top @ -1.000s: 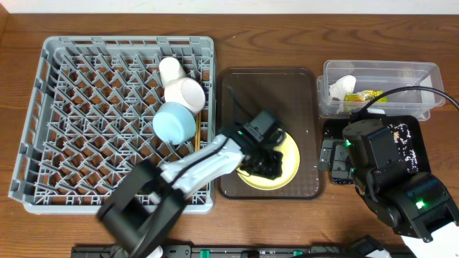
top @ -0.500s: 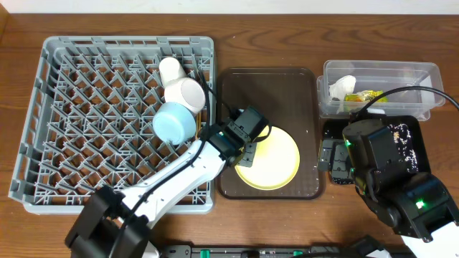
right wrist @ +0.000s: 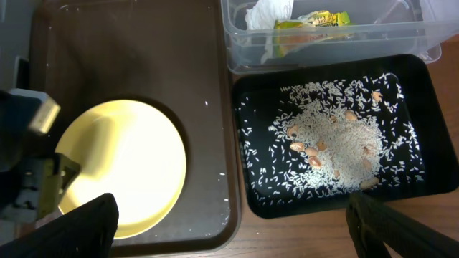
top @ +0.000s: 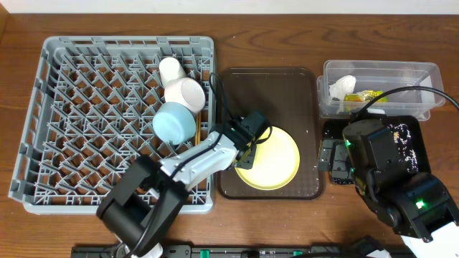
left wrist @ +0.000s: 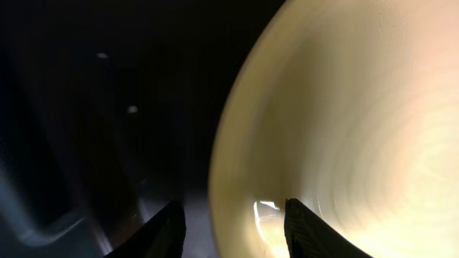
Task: Sort waste into correct bins and load items into the dishwasher rack
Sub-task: 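Grip the yellow plate's edge with the left gripper, then lift the yellow plate and carry it into the rack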
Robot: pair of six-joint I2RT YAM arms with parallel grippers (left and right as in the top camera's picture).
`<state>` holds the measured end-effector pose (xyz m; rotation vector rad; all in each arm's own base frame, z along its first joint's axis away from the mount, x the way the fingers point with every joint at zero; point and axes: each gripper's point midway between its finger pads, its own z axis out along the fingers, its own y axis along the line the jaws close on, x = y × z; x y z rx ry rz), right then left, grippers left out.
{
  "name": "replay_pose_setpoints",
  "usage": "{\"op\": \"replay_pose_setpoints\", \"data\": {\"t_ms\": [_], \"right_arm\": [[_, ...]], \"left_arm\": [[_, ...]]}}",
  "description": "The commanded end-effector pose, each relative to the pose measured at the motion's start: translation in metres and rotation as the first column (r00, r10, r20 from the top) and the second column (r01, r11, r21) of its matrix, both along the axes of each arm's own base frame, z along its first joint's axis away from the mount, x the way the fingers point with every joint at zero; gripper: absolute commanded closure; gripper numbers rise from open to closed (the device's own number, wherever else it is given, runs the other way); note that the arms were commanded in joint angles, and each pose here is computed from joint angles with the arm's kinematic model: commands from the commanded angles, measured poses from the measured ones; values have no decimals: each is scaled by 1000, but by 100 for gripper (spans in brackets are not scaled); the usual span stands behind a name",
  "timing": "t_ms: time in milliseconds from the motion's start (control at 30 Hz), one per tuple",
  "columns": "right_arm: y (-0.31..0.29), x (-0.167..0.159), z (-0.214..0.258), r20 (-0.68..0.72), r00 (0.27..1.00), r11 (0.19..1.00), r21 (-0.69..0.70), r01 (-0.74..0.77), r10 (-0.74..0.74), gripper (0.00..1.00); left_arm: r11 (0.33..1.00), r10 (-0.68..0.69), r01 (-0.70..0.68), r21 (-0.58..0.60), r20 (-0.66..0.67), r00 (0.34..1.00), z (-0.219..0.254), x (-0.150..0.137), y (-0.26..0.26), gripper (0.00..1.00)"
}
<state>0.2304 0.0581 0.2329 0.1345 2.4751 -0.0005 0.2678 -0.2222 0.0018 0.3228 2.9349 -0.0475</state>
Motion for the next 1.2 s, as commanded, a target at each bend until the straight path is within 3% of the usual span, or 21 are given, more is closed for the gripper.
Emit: {"op": "replay_pose_setpoints", "data": {"t_ms": [0,133,233,367,533,633,733,800,933,1033,1167], "right_arm": [[-4,2,5,17,1000,1000,-19,6,-5,1],[-4,2,5,17,1000,1000,-19,6,-5,1],[-4,2,5,17,1000,1000,-20,5,-5,1],[-4,2,5,17,1000,1000,-19,6,-5,1],[-4,2,5,17,1000,1000,-19,5,-5,1],[-4,2,5,16,1000,1000,-19,6,-5,1],[-4,2,5,17,1000,1000,-19,5,-5,1],[-4,2,5,17,1000,1000,-19,6,-5,1],[-4,2,5,17,1000,1000,-19,6,-5,1],[-4,2,5,17,1000,1000,-19,6,-5,1],[-4,2,5,17,1000,1000,-19,5,-5,1]], "left_arm": [[1000,-9,9,16,-50,999,-19,-8,3,54],[999,-23,19,-48,-84,996,-22,-12,-10,71],[997,-25,21,-74,-62,998,-16,-7,-16,93],[993,-24,24,-114,5,1000,9,6,-24,94],[991,-16,46,-129,230,973,77,32,-18,94],[996,-9,44,-72,430,903,137,47,7,94],[998,2,-42,47,649,761,207,59,51,94],[966,33,-223,129,797,604,265,58,101,94],[847,10,-490,204,917,399,341,38,167,94],[798,-77,-525,297,914,399,364,38,188,94],[705,-155,-567,427,872,464,372,52,220,94]]}}
